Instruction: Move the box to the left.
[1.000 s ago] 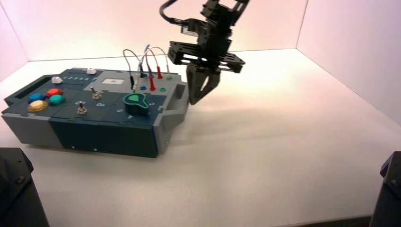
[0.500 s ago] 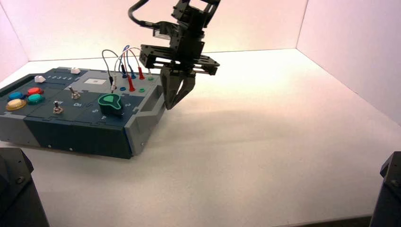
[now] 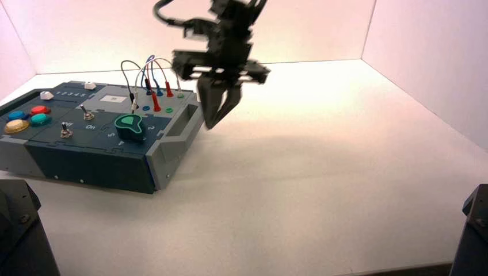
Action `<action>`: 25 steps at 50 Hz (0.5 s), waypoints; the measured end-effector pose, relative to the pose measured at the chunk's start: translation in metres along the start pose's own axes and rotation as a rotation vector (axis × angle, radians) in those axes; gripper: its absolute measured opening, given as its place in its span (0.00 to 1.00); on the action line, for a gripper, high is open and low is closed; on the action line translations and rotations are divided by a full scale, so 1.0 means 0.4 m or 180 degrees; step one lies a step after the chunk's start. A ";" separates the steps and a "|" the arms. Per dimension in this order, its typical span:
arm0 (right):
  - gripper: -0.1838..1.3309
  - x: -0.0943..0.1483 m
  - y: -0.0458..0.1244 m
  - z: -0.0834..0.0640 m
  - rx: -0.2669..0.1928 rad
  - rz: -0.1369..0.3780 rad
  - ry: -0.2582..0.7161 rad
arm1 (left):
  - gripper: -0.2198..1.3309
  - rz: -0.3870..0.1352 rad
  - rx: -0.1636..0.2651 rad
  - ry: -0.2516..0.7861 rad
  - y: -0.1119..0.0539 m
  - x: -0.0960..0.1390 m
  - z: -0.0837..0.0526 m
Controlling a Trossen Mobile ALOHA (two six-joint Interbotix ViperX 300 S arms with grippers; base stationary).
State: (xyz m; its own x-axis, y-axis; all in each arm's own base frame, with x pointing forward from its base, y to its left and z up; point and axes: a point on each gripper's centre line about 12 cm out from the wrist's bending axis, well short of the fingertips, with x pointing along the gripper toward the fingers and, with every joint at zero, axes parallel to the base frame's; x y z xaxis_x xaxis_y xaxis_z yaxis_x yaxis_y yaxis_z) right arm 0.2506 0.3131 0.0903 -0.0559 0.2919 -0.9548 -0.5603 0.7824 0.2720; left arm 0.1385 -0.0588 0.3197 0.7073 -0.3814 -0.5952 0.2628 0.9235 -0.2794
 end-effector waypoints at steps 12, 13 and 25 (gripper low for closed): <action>0.03 -0.095 -0.041 -0.015 -0.0032 -0.0106 -0.0231 | 0.03 -0.0014 -0.0035 -0.0004 -0.001 -0.003 -0.003; 0.03 -0.096 -0.040 -0.016 -0.0046 -0.0108 -0.0234 | 0.03 -0.0011 -0.0031 -0.0013 -0.001 -0.004 -0.003; 0.03 -0.152 -0.031 -0.036 -0.0135 -0.0110 -0.0406 | 0.03 -0.0024 -0.0031 -0.0051 -0.003 -0.012 -0.004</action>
State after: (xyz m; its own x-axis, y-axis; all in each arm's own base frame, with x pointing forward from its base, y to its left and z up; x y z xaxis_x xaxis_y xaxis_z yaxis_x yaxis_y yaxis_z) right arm 0.2491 0.2777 0.1431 0.0682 0.3348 -0.9398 -0.5948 0.7700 0.2311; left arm 0.1339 -0.0582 0.3217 0.7157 -0.3875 -0.5811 0.2619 0.9201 -0.2911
